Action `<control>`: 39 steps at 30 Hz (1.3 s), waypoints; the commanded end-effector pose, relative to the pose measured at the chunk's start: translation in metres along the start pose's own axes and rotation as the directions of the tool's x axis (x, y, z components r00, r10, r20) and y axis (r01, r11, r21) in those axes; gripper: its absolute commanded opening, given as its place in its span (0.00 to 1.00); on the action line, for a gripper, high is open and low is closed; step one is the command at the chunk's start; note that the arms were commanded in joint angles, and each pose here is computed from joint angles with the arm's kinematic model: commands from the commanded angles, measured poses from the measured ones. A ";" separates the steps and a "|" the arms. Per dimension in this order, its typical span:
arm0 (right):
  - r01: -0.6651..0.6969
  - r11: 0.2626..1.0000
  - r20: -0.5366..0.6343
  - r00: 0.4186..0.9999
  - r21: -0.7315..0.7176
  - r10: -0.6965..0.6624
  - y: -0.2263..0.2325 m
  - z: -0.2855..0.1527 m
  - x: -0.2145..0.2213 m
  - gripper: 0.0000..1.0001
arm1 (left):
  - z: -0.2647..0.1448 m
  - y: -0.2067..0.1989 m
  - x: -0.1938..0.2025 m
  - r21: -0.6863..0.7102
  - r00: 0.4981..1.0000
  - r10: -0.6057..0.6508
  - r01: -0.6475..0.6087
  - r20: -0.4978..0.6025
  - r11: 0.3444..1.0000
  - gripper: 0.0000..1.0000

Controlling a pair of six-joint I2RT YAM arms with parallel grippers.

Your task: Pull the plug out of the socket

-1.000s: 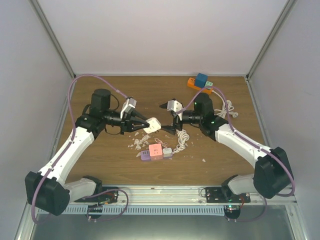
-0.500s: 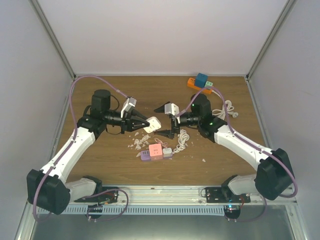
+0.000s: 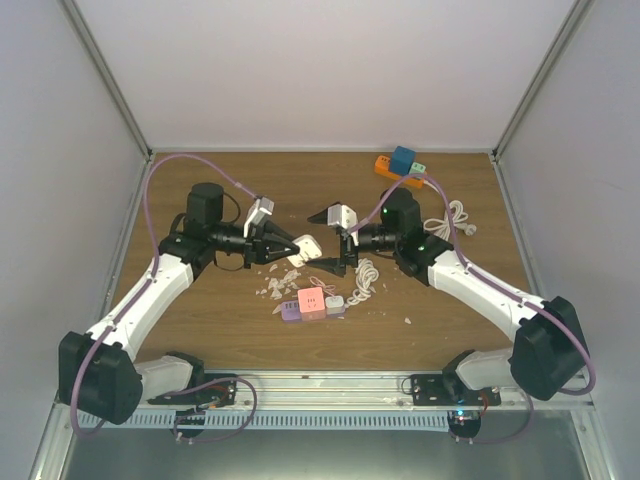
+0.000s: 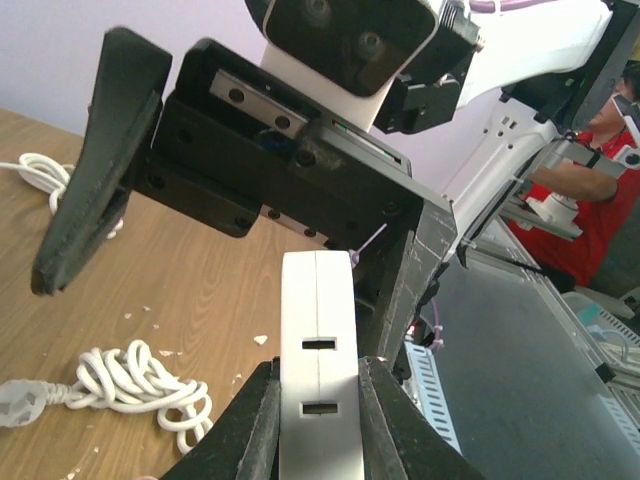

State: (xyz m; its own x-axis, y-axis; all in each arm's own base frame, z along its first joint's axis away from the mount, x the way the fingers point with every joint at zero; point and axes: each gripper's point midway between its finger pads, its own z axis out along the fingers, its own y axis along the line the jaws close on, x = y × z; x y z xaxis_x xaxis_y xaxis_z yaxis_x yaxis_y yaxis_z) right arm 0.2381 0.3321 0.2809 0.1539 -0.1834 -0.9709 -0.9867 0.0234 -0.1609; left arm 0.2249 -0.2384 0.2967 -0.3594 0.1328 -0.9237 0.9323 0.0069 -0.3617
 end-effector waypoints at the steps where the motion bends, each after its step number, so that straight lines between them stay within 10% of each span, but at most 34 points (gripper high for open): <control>1: 0.026 0.998 -0.001 1.000 0.050 -0.026 -0.010 0.001 -0.008 1.00 | -0.002 -0.010 0.002 0.027 0.998 0.062 -0.063 0.013 0.998 0.00; 39: 0.030 0.981 -0.051 0.998 0.193 -0.020 -0.051 -0.010 -0.010 1.00 | 0.024 -0.018 0.030 0.064 0.986 0.130 -0.124 -0.102 0.990 0.00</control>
State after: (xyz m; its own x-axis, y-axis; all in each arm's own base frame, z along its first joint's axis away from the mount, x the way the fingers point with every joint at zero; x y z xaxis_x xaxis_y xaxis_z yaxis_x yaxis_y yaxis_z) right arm 0.2534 0.3267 0.2635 0.0876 -0.2678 -0.9595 -0.9889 0.0928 -0.1162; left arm 0.2226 -0.2521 0.2708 -0.1939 0.2287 -0.9540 0.9808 0.0248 -0.1934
